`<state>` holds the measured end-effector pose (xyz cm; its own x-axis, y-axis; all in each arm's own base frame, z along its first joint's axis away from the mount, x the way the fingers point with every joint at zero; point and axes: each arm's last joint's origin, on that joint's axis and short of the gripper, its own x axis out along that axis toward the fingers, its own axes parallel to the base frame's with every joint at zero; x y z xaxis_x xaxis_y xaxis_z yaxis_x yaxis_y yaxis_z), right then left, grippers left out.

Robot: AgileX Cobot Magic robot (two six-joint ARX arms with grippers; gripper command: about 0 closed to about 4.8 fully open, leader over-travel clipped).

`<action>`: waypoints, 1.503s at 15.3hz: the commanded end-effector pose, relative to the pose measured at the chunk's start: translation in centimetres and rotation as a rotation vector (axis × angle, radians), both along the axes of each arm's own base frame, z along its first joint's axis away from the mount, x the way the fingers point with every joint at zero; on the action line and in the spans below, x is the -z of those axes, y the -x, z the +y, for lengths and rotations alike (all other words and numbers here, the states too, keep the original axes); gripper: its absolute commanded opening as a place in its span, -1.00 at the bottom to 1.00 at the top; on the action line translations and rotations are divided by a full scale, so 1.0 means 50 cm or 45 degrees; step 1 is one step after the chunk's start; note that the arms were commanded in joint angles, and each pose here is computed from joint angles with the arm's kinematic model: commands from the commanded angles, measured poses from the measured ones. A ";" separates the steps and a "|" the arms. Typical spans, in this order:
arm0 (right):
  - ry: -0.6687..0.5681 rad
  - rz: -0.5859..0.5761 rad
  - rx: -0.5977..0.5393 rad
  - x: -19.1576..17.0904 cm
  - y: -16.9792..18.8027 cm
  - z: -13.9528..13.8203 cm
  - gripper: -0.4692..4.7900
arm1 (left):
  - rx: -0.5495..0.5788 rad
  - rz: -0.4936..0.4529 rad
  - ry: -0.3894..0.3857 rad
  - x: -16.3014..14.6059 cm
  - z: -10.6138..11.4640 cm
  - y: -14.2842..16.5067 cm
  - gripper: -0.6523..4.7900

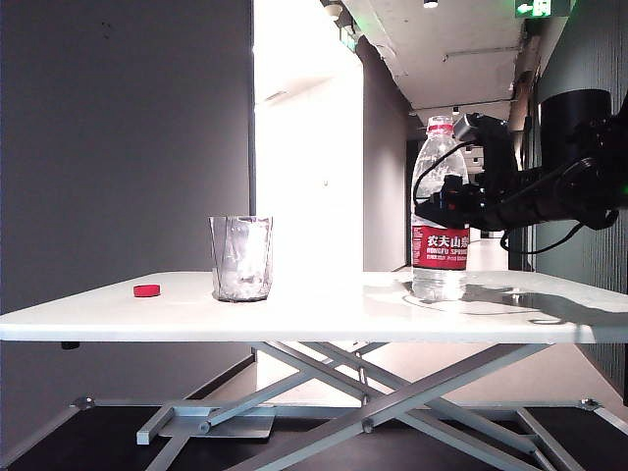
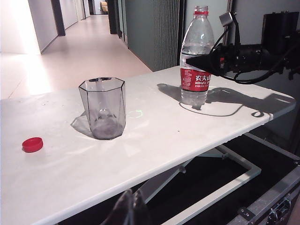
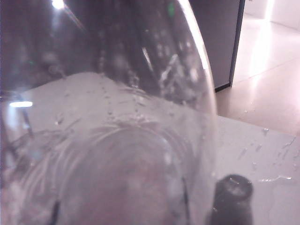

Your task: Pick up the mineral water bottle on the table and pour water into the mug until it's half full.

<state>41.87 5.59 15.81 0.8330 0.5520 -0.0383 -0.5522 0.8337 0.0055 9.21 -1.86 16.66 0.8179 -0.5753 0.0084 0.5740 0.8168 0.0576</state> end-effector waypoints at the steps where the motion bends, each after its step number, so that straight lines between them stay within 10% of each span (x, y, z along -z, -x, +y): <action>1: 0.021 -0.051 -0.034 -0.034 0.003 0.013 -0.19 | 0.007 -0.014 -0.004 -0.002 0.000 0.000 -0.78; 14: 0.677 -0.067 0.062 -0.174 0.006 0.239 -0.19 | 0.007 0.032 -0.001 0.004 0.000 0.000 -0.78; 23: 1.004 -0.158 0.179 -0.184 0.023 0.299 -0.23 | 0.003 0.035 0.003 0.004 0.000 0.000 -0.78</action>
